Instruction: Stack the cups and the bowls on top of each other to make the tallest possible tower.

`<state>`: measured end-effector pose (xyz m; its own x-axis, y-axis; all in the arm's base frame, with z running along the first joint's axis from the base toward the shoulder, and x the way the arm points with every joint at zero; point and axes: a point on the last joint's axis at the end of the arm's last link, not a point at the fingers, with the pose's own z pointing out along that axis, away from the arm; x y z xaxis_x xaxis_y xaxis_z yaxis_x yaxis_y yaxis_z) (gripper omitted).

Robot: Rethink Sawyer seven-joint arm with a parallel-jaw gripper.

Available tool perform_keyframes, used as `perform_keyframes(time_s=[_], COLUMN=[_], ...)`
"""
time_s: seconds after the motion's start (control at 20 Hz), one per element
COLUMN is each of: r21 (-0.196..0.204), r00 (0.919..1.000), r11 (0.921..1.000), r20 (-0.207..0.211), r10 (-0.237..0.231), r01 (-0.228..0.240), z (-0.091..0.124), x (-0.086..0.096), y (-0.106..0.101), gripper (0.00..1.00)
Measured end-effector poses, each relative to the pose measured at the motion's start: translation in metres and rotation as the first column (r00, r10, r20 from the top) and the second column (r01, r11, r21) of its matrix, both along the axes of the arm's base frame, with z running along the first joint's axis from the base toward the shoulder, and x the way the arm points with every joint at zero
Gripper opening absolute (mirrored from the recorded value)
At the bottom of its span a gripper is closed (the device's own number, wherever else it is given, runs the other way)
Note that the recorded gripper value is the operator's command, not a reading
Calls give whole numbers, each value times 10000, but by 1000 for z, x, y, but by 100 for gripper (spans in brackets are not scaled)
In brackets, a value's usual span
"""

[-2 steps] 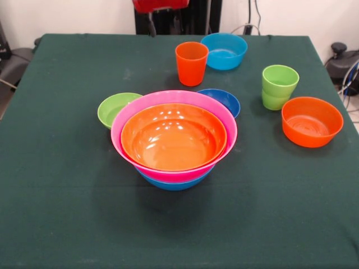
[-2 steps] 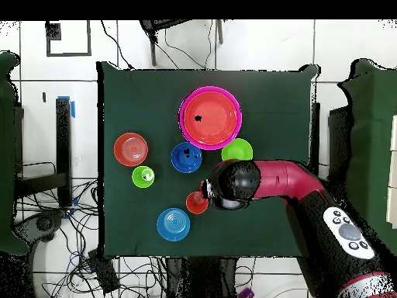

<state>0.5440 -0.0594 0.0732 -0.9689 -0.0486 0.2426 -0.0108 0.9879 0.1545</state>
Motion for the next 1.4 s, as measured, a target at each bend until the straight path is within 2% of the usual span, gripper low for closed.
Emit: perform_keyframes(time_s=[0.15, 0.35, 0.55, 0.65, 0.85, 0.95, 1.05, 1.2, 1.4], r21=[96, 183, 250, 345, 495, 542, 556, 528, 482], r00=[9999, 9999, 9996, 9967, 9869, 9808, 9770, 9787, 9825], r11=[10000, 9998, 9995, 9989, 9982, 9980, 9979, 9979, 9981], r20=[145, 117, -189, -765, -1592, -1941, -2122, -2036, -1839], r10=[-17, -79, -190, -281, -260, -207, -195, -253, -291], r01=[16, 77, 195, 308, 343, 318, 320, 367, 386], z=[-11, -17, -11, -1, 15, 23, 29, 36, 41], x=[4, 7, 14, 20, 30, 36, 41, 54, 61], y=[1, 0, -1, -2, -2, -3, -5, -9, -11], gripper=[100, 100, 100, 100, 100, 100, 100, 100, 100])
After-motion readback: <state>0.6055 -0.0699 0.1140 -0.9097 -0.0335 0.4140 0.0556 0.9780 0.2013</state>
